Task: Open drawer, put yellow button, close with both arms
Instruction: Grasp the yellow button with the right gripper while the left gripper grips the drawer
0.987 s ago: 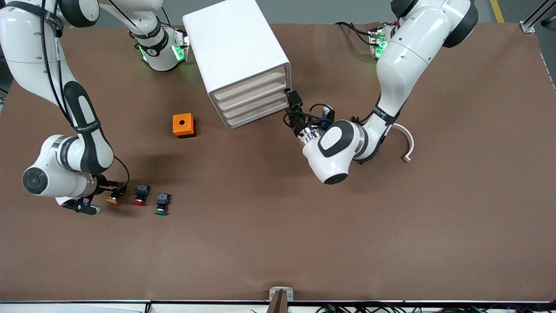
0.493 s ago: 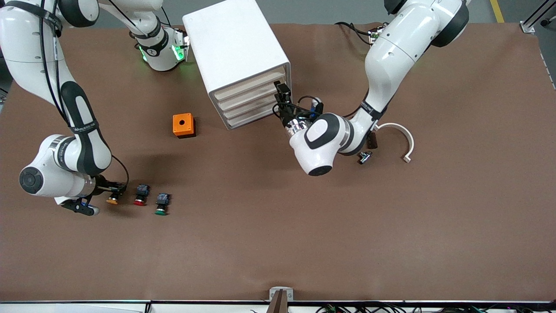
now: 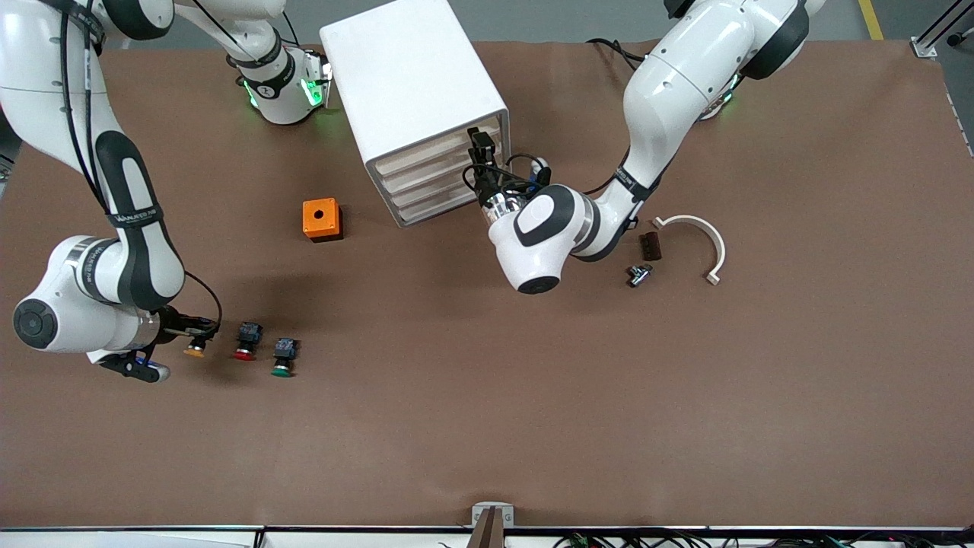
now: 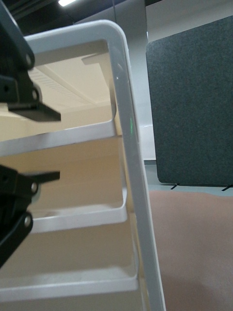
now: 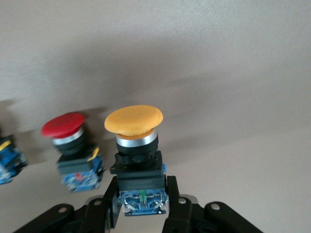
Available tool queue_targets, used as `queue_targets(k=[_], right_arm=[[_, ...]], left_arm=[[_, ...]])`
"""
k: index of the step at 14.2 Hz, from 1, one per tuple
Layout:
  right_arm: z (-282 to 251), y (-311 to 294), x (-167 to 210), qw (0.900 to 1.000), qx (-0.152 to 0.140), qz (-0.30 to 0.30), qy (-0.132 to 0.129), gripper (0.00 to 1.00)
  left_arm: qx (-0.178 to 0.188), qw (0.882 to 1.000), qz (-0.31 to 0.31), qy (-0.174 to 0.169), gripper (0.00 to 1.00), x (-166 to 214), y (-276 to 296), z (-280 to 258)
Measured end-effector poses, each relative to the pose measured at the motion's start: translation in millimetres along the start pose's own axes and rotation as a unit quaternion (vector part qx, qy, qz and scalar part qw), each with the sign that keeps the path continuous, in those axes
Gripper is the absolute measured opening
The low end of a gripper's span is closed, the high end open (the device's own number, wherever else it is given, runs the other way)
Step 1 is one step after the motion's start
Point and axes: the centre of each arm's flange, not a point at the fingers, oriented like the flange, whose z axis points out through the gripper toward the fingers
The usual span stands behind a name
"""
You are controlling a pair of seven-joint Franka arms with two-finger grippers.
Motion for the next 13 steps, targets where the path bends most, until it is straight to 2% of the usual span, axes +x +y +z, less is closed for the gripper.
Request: queue_targets(k=[1, 3, 4, 5, 6, 7, 8, 9, 13], right_arm=[[-8.9, -7.2, -3.2, 1.000, -0.001, 0.006, -0.003, 0.41], [-25.2, -25.0, -13.7, 1.000, -0.005, 0.019, -0.012, 0.41], [-33.2, -34.6, -20.6, 0.999, -0.008, 0.026, -0.017, 0.41], [-41.8, -43.8, -27.6, 0.999, -0.010, 0.034, -0.020, 0.41], [-50.4, -53.1, -35.1, 0.999, -0.013, 0.041, -0.023, 0.41], [-59.6, -62.8, -43.6, 0.998, -0.016, 0.050, -0.026, 0.41], [-69.1, -72.9, -52.5, 0.998, -0.019, 0.061, -0.028, 0.41], [-77.6, -82.9, -61.3, 0.997, -0.022, 0.070, -0.030, 0.41], [-103.9, -107.8, -87.4, 0.994, -0.011, 0.105, -0.040, 0.41]], left_arm=[[0.000, 1.000, 0.002, 0.003, 0.44, -1.9, -0.8, 4.2], [0.001, 1.000, 0.005, 0.008, 0.32, -4.4, -2.0, 9.8], [0.001, 1.000, 0.006, 0.008, 0.32, -5.0, -2.2, 11.1], [0.002, 1.000, 0.008, 0.009, 0.25, -5.2, -2.3, 11.6], [0.002, 1.000, 0.009, 0.009, 0.25, -5.2, -2.3, 11.5], [0.002, 1.000, 0.009, 0.008, 0.19, -5.0, -2.2, 11.3], [0.002, 1.000, 0.009, 0.008, 0.19, -5.0, -2.2, 11.3], [0.002, 1.000, 0.010, 0.009, 0.15, -5.0, -2.2, 11.5], [0.002, 1.000, 0.009, 0.008, 0.15, -4.7, -2.2, 10.7]])
